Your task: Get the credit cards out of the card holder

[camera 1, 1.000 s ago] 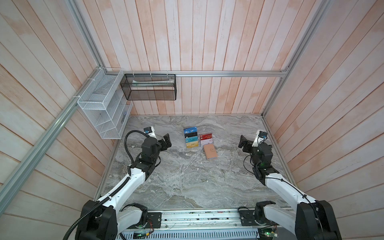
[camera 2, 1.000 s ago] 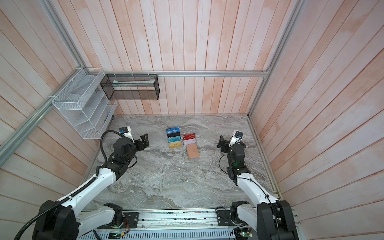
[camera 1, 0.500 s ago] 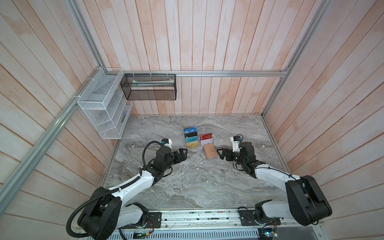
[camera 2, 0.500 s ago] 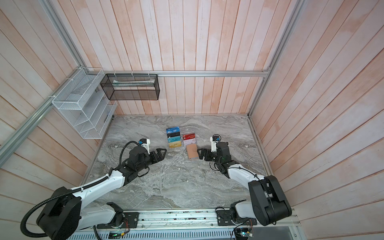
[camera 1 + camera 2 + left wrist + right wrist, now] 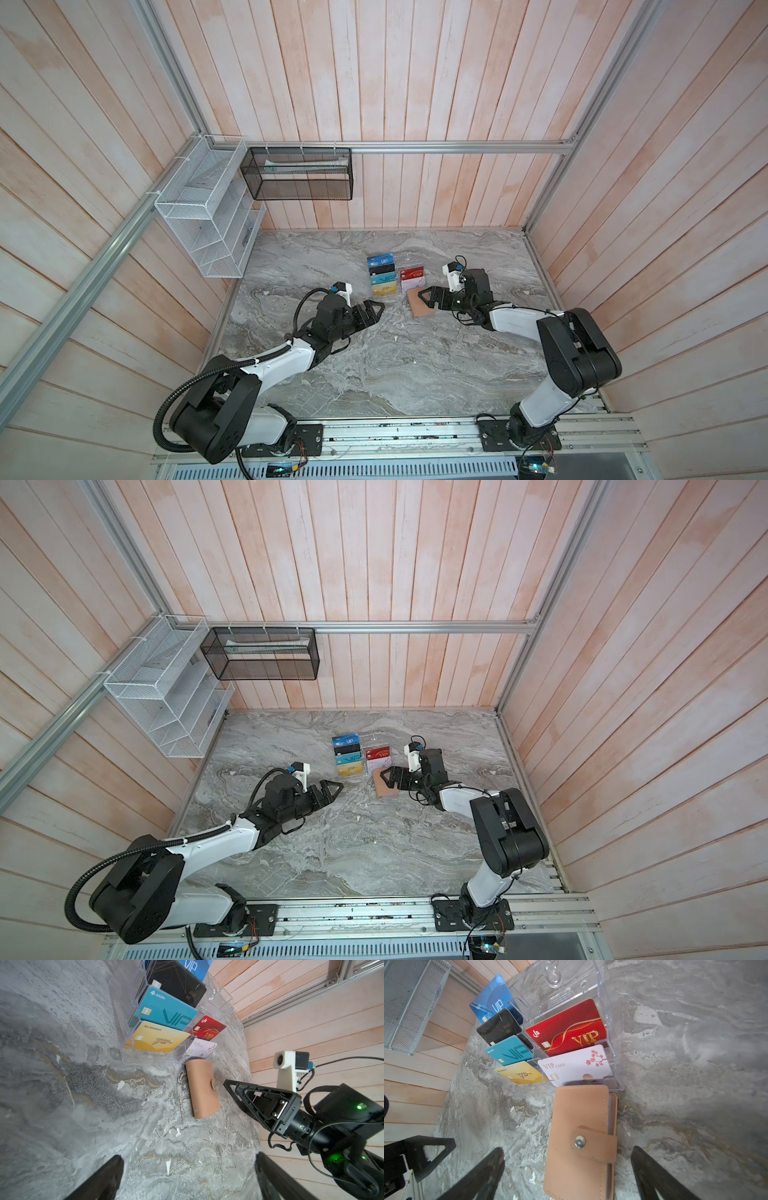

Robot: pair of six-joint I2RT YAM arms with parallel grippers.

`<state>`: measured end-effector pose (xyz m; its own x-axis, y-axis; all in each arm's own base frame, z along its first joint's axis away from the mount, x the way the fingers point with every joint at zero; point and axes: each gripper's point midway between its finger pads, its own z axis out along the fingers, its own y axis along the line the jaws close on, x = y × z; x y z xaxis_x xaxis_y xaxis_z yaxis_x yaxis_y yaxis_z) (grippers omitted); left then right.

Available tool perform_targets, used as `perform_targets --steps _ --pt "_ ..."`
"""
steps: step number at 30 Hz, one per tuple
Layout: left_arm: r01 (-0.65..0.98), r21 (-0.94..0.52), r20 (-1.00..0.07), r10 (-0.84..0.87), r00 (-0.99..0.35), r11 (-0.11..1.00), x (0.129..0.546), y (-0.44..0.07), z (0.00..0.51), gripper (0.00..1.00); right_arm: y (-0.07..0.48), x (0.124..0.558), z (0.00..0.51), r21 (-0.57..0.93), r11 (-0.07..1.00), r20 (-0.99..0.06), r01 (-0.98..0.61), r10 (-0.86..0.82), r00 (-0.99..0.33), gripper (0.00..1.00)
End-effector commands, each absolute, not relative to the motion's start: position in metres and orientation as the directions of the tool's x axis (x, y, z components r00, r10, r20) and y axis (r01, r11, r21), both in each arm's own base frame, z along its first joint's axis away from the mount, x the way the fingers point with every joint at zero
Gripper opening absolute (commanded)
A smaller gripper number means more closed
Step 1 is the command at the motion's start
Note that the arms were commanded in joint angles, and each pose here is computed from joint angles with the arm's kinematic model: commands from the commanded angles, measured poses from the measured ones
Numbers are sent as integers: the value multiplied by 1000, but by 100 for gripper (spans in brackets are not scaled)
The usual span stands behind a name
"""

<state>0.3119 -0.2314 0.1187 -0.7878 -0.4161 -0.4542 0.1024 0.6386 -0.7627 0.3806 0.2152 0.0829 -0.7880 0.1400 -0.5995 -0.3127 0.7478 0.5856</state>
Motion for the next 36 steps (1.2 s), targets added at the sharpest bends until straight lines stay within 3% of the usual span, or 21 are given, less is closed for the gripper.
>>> perform_targets --steps 1,36 --pt "113 -779 -444 -415 -794 616 309 -235 120 100 224 381 77 591 742 -581 -316 119 -805 95" --pt "17 -814 -333 -442 -833 581 319 -224 87 100 305 353 39 630 686 -500 -365 -2 -866 73"
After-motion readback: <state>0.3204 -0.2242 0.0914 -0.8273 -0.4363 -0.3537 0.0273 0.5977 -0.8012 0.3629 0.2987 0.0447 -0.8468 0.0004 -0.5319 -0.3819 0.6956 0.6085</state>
